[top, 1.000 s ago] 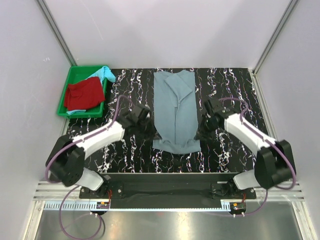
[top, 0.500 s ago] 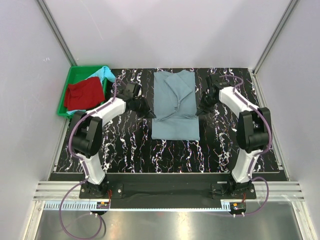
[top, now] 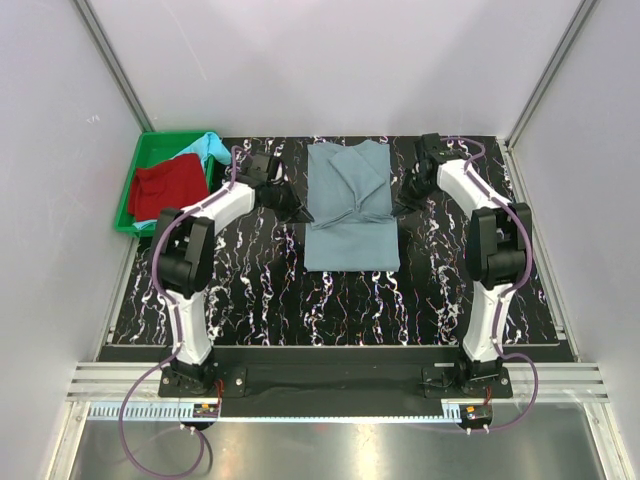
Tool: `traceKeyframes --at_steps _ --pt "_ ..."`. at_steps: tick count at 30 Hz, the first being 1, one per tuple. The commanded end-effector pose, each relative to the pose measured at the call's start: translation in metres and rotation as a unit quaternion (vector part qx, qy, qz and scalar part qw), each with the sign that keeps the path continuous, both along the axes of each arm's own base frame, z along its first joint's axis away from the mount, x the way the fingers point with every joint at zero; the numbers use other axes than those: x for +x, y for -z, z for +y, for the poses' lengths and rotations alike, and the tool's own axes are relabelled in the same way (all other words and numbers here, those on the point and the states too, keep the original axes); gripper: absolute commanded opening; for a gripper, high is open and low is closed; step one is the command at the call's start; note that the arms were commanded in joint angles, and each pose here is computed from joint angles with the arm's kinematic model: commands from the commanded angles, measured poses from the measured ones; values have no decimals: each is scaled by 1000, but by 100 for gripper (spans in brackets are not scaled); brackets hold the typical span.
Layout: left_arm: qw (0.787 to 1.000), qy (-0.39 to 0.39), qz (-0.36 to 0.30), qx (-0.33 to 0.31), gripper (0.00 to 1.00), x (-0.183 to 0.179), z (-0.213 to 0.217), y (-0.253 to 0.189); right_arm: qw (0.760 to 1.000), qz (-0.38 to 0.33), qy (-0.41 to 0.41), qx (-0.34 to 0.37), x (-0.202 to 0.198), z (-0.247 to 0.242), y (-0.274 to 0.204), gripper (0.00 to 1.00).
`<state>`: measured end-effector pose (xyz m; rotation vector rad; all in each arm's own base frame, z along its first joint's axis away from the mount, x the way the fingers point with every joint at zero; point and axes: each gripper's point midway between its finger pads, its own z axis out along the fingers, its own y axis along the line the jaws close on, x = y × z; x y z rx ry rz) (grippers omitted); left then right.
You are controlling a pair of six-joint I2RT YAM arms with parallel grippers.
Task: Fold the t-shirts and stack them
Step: Fold the tshirt
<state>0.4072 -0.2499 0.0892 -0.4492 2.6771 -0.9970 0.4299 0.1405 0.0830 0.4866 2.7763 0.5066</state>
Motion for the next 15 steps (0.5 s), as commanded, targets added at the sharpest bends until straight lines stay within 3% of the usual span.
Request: traceKeyframes --at_steps 1,15 --pt "999 16 -24 -20 0 14 -6 -14 1000 -16 -4 4 15 -6 -11 0" --pt "1000 1 -17 -20 0 35 -4 -2 999 -5 4 31 41 -8 2 0"
